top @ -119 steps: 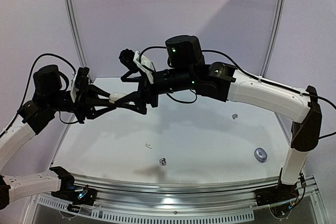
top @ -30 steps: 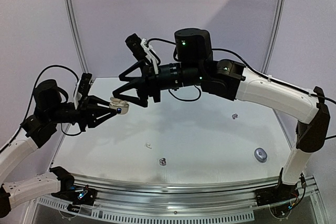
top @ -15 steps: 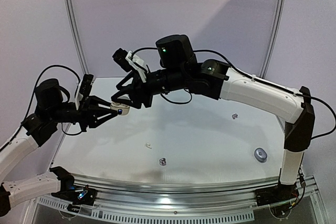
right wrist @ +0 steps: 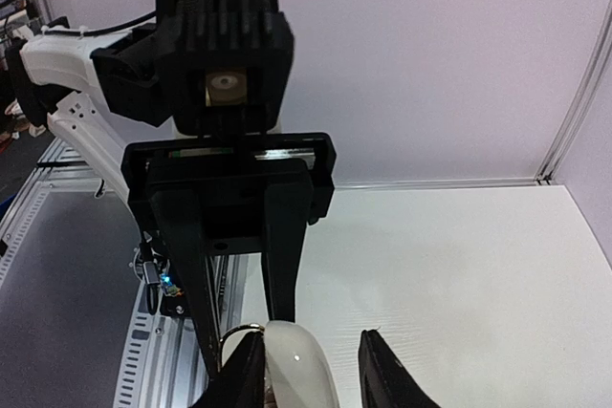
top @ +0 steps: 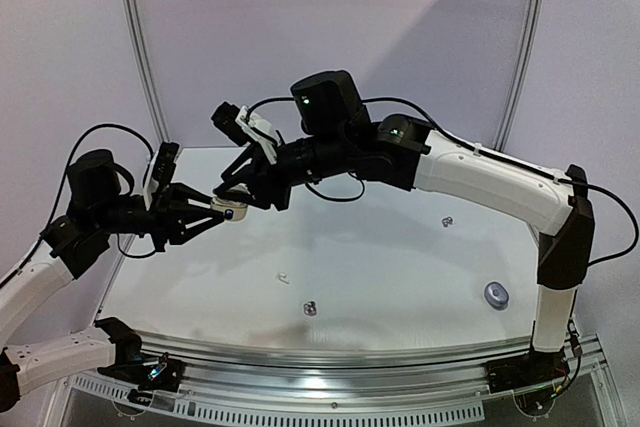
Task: Insert the wireless bluetooth earbuds into the charging case
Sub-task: Pass from the left arm to the right, then pass from the right arm to the left
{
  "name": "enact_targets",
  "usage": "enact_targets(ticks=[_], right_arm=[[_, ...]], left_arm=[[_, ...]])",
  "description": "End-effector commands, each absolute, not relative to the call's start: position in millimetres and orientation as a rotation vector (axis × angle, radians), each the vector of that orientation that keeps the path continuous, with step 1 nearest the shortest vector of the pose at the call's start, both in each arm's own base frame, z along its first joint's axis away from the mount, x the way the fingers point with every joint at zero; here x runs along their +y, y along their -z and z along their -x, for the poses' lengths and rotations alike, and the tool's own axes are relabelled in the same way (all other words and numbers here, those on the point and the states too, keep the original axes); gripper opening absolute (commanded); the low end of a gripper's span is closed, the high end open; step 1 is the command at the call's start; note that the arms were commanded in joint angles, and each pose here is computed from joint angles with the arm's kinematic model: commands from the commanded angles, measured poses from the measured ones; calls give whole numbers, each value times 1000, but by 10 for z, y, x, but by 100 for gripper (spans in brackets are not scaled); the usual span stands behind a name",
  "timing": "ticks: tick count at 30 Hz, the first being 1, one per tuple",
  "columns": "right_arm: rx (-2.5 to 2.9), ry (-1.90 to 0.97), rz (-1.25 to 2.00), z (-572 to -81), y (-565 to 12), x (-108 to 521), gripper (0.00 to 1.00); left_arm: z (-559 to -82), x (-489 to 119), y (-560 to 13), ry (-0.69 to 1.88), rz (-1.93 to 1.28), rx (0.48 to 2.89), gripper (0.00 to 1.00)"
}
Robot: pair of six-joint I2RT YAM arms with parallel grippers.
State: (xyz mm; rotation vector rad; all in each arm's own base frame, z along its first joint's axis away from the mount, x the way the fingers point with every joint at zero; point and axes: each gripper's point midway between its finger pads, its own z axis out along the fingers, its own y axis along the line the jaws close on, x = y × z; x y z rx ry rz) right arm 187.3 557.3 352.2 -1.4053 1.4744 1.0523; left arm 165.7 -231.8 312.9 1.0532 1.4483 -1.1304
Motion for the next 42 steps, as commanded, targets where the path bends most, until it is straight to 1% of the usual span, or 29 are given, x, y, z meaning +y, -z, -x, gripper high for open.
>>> enact_targets(ticks=[1,3,7,15,18,19,21,22,24,25,27,29,31,38,39,42], right_arm=[[1490,-1055,1441,-1839,-3430,5619,26],[1485,-1061,1444,-1829,-3437,5621,22],[1448,-1081,1451,-1790,-3513,5615,18],[1382,-1088,1428,-1761,-3705,5569,6],[1362,-1087,1415,-1759,-3760,5541,5],[1354,-1090,1416,-1739,-3786,5536,5],[1344,-1092,1416,-1722,-3807,5534,5],[1338,-1091,1416,-1714,-3821,5537,5],[1329,-1082,1416,-1695,-3839,5542,5],[1322,-1072,1419,-1694,-3842,5544,5],[1316,-1053,1418,-1688,-3852,5544,4],[1307,-1036,1420,-1681,-3865,5541,4],[1301,-1021,1422,-1680,-3878,5533,4],[1277,-1006,1428,-1660,-3918,5519,4],[1277,-1006,1430,-1656,-3915,5522,4],[1282,-1009,1434,-1655,-3890,5528,4]], left_arm=[[-1636,-2321,-3221,1128,-1078,1414,0],[-1633,-2321,-3213,1128,-1081,1416,0],[-1628,-2326,-3200,1135,-1083,1418,0],[-1661,-2328,-3159,1156,-1049,1454,0],[-1662,-2332,-3144,1164,-1044,1460,1],[-1665,-2329,-3144,1163,-1042,1460,3],[-1663,-2330,-3145,1166,-1042,1459,15],[-1662,-2330,-3146,1167,-1042,1459,21],[-1668,-2335,-3128,1173,-1038,1467,38],[-1672,-2337,-3120,1177,-1036,1471,44],[-1671,-2346,-3109,1191,-1035,1477,49],[-1665,-2354,-3109,1208,-1035,1482,49],[-1656,-2362,-3104,1220,-1044,1483,44],[-1599,-2378,-3137,1242,-1080,1443,40],[-1590,-2379,-3160,1241,-1086,1428,40],[-1555,-2384,-3170,1234,-1118,1393,49]])
